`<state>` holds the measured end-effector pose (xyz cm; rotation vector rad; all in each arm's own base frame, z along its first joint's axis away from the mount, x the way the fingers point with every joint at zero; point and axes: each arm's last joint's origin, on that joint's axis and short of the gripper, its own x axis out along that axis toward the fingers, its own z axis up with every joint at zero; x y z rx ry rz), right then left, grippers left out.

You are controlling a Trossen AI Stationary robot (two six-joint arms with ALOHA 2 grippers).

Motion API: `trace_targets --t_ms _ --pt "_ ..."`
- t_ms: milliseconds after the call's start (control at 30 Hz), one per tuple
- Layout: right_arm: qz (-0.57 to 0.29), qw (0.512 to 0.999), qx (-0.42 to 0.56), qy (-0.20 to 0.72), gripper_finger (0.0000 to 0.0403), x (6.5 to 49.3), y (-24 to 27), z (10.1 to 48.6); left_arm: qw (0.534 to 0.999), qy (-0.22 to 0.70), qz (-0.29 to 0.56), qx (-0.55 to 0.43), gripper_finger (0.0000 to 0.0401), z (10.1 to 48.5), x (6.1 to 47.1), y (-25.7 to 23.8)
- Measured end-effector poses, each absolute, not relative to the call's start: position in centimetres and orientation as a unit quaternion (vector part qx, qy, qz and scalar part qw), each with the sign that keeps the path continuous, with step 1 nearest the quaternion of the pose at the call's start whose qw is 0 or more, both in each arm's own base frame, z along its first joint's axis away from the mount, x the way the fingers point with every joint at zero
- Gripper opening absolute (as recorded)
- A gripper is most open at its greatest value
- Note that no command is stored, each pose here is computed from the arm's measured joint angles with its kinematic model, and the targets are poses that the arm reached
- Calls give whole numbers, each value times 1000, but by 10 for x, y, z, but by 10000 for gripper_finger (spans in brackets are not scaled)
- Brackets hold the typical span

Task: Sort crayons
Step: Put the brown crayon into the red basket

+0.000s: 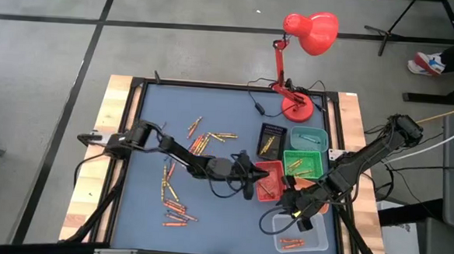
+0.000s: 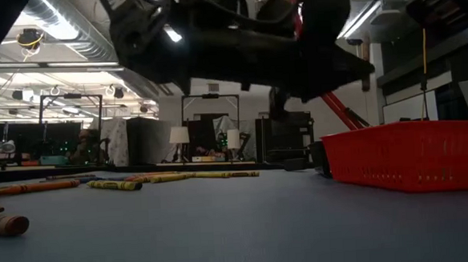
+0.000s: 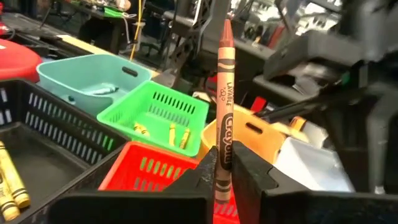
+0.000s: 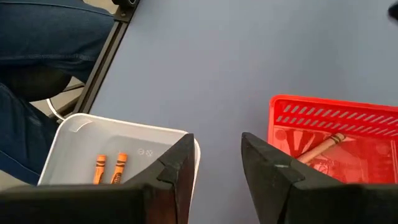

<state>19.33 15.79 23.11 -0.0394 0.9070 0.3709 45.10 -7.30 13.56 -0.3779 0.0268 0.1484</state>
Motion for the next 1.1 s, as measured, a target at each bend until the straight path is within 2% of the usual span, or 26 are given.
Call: trace_targets --t_ms 467,733,1000,1100 --pt "177 881 -20 438 131 193 158 231 980 28 83 -177 98 128 456 -69" --pt "177 881 -20 438 131 193 158 231 983 31 82 -162 102 128 457 -64" --pt "177 881 -20 438 131 193 158 231 993 64 -18 -98 102 134 457 -65" --pt "177 881 -20 438 131 193 158 231 991 104 -23 -80 102 145 453 -63"
